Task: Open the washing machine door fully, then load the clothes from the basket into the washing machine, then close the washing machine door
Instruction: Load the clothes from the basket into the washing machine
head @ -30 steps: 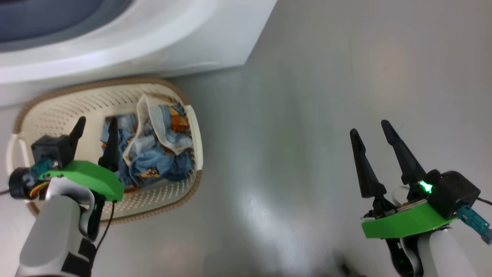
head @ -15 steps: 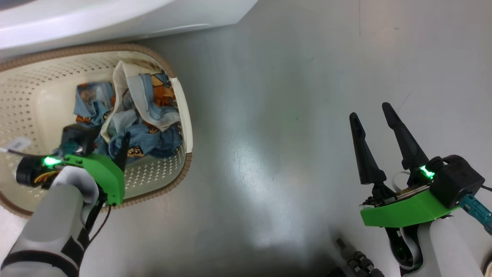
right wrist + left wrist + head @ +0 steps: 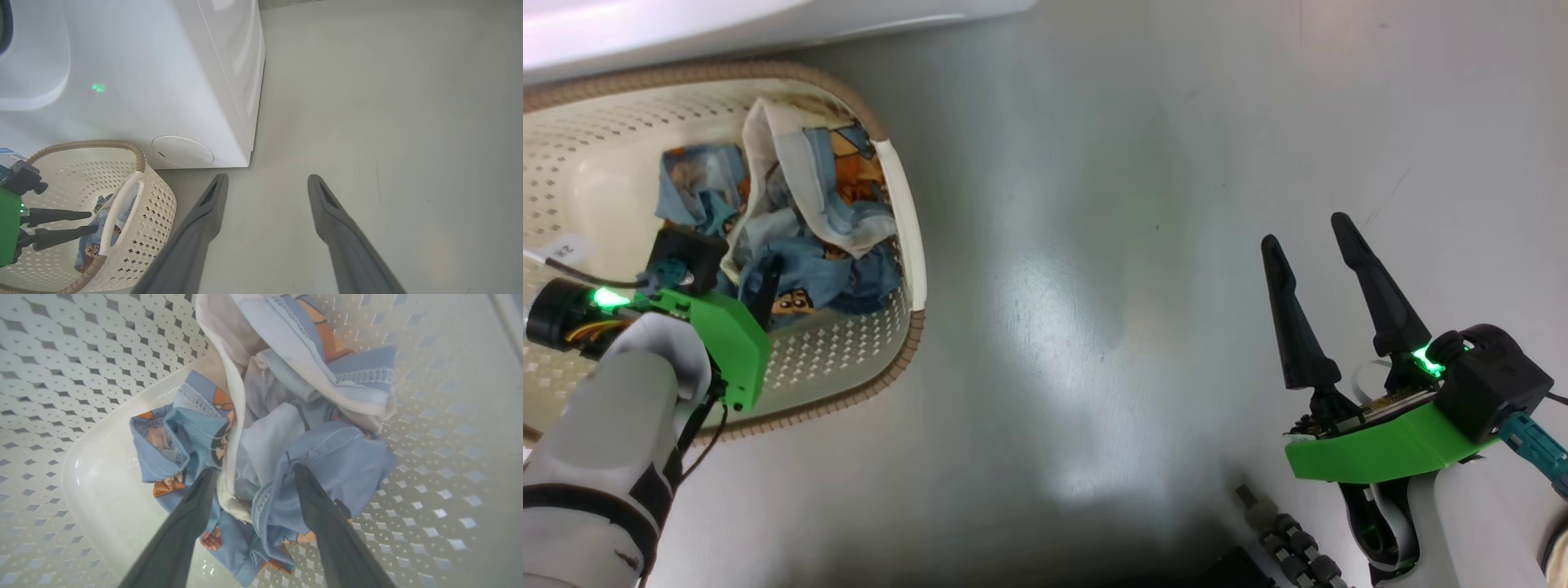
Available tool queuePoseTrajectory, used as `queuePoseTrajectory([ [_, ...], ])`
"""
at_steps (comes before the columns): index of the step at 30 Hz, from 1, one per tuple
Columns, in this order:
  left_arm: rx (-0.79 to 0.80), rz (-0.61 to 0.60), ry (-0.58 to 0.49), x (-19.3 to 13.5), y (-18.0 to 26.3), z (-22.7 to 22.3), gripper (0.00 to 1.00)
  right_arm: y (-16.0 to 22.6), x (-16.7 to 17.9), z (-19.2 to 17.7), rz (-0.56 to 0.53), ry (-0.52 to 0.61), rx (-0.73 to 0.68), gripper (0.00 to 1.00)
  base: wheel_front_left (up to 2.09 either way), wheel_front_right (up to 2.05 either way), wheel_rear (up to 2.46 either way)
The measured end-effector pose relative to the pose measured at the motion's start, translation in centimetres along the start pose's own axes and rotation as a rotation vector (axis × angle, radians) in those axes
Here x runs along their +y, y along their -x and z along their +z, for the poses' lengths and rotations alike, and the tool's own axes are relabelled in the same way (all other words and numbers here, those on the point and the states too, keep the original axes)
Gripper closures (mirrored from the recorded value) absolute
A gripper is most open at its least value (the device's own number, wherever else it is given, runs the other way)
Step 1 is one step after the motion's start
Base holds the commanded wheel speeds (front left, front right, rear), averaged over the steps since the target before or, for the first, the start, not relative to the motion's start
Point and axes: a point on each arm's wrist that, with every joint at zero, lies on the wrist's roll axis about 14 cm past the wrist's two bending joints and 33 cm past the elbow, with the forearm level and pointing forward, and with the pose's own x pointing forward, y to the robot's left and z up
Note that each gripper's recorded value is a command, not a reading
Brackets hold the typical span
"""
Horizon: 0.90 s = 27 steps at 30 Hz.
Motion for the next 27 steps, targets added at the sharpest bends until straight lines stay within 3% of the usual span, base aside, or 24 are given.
queuePoseTrajectory([
  [12, 0.004, 0.002, 0.013, 1.3, -2.5, -0.3, 0.0, -0.4, 0.1, -2.8, 0.007, -0.01, 0.062, 0.0, 0.0, 0.0, 0.0],
  [21, -0.008, -0.112, 0.119, -2.9, -3.5, 0.7, 0.0, -0.2, -0.3, -2.6, -0.003, 0.002, 0.06, 0.0, 0.0, 0.0, 0.0],
  [22, -0.011, -0.118, 0.126, -3.0, -3.4, 0.8, 0.09, -0.2, -0.3, -2.6, -0.001, 0.003, 0.058, 0.0, 0.0, 0.0, 0.0],
  [23, -0.012, -0.121, 0.131, -3.0, -3.3, 0.9, 0.44, -0.2, -0.2, -2.5, 0.0, 0.005, 0.057, 0.0, 0.0, 0.0, 0.0],
  [24, -0.009, -0.121, 0.125, -2.9, -3.2, 0.8, 0.9, -0.2, -0.2, -2.4, 0.001, 0.005, 0.054, 0.0, 0.0, 0.0, 0.0],
  [25, -0.006, -0.12, 0.126, -2.8, -3.0, 0.7, 0.9, -0.3, -0.1, -2.3, 0.003, 0.005, 0.05, 0.0, 0.0, 0.0, 0.0],
  [26, -0.005, -0.115, 0.132, -2.6, -2.9, 0.7, 1.0, -0.3, -0.1, -2.1, 0.004, 0.006, 0.046, 0.0, 0.0, 0.0, 0.0],
  [27, -0.011, -0.111, 0.134, -2.5, -2.7, 0.8, 1.0, -0.3, -0.1, -1.9, 0.006, 0.006, 0.041, 0.0, 0.0, 0.0, 0.0],
])
